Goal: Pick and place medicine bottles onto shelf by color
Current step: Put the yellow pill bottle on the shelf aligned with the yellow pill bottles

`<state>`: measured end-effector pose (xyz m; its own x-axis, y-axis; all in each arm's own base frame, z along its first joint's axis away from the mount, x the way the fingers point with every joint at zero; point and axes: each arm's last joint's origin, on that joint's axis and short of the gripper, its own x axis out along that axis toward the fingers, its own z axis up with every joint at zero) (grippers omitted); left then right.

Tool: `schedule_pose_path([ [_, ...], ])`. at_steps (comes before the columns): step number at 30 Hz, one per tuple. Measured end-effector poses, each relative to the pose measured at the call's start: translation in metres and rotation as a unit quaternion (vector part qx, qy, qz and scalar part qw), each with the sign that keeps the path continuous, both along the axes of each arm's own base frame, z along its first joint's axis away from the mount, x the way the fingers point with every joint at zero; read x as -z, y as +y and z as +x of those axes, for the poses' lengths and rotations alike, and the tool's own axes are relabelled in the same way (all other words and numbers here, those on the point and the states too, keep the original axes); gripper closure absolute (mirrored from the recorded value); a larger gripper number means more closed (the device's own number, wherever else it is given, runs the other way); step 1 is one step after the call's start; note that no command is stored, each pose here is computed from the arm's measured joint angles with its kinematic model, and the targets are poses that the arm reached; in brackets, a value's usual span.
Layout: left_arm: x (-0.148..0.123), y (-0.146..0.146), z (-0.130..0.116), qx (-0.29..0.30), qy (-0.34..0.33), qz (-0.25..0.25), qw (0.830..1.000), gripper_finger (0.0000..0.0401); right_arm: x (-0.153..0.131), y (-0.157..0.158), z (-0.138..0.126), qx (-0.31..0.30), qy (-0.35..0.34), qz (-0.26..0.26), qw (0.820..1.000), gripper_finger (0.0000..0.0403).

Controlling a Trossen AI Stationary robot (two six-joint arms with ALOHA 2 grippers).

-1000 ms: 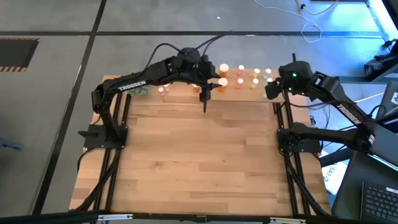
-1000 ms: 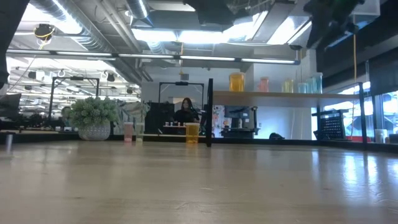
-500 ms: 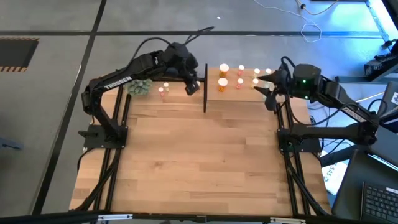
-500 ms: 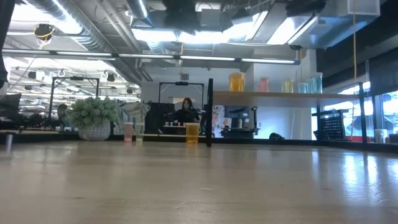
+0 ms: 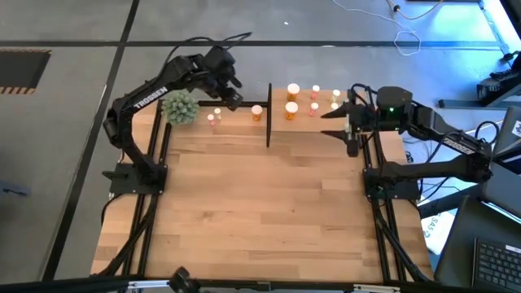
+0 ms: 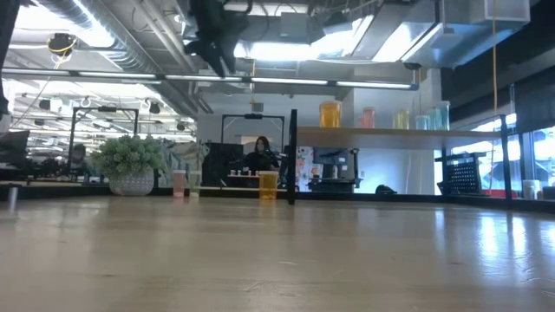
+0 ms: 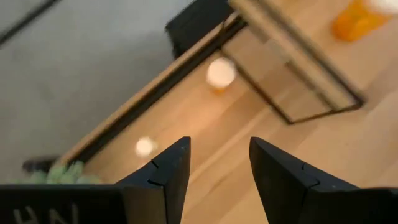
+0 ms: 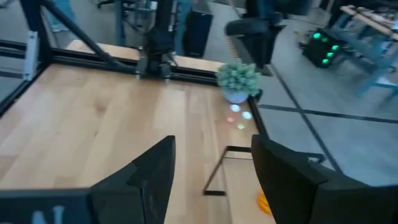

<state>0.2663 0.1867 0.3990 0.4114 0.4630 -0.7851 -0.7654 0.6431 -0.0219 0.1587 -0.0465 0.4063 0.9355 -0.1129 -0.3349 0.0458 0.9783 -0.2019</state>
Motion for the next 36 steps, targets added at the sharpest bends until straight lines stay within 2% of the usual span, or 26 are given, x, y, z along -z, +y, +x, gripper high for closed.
schedule_pose_path([
  [4, 0.005, 0.016, -0.013, -0.044, 0.015, -0.02, 0.999, 0.0242, 0.004, 0.0, 0.012, -0.022, 0.008, 0.008, 1.0, 0.0189],
  [9, 0.017, 0.032, -0.018, -0.061, 0.038, -0.048, 0.996, 0.0242, 0.007, -0.002, 0.028, -0.049, 0.003, 0.016, 0.999, 0.0189],
  [12, 0.034, 0.045, -0.017, -0.069, 0.067, -0.075, 0.993, 0.0242, 0.008, -0.005, 0.035, -0.047, -0.001, 0.013, 0.999, 0.0189],
  [18, 0.063, 0.067, -0.011, -0.041, 0.101, -0.121, 0.987, 0.0242, 0.013, -0.011, 0.042, 0.012, 0.011, 0.013, 1.0, 0.0189],
  [24, 0.088, 0.082, -0.004, -0.023, 0.13, -0.145, 0.981, 0.0242, 0.017, -0.016, 0.041, 0.056, 0.023, 0.066, 0.996, 0.0189],
  [27, 0.101, 0.088, 0.0, -0.023, 0.143, -0.158, 0.977, 0.0242, 0.014, -0.019, 0.037, 0.087, 0.051, 0.096, 0.99, 0.0189],
  [31, 0.113, 0.092, 0.003, -0.024, 0.162, -0.177, 0.971, 0.0242, 0.003, -0.022, 0.036, 0.144, 0.115, 0.1, 0.978, 0.0189],
  [36, 0.125, 0.095, 0.007, -0.006, 0.181, -0.184, 0.966, 0.0242, -0.005, -0.026, 0.049, 0.148, 0.179, 0.107, 0.967, 0.0189],
])
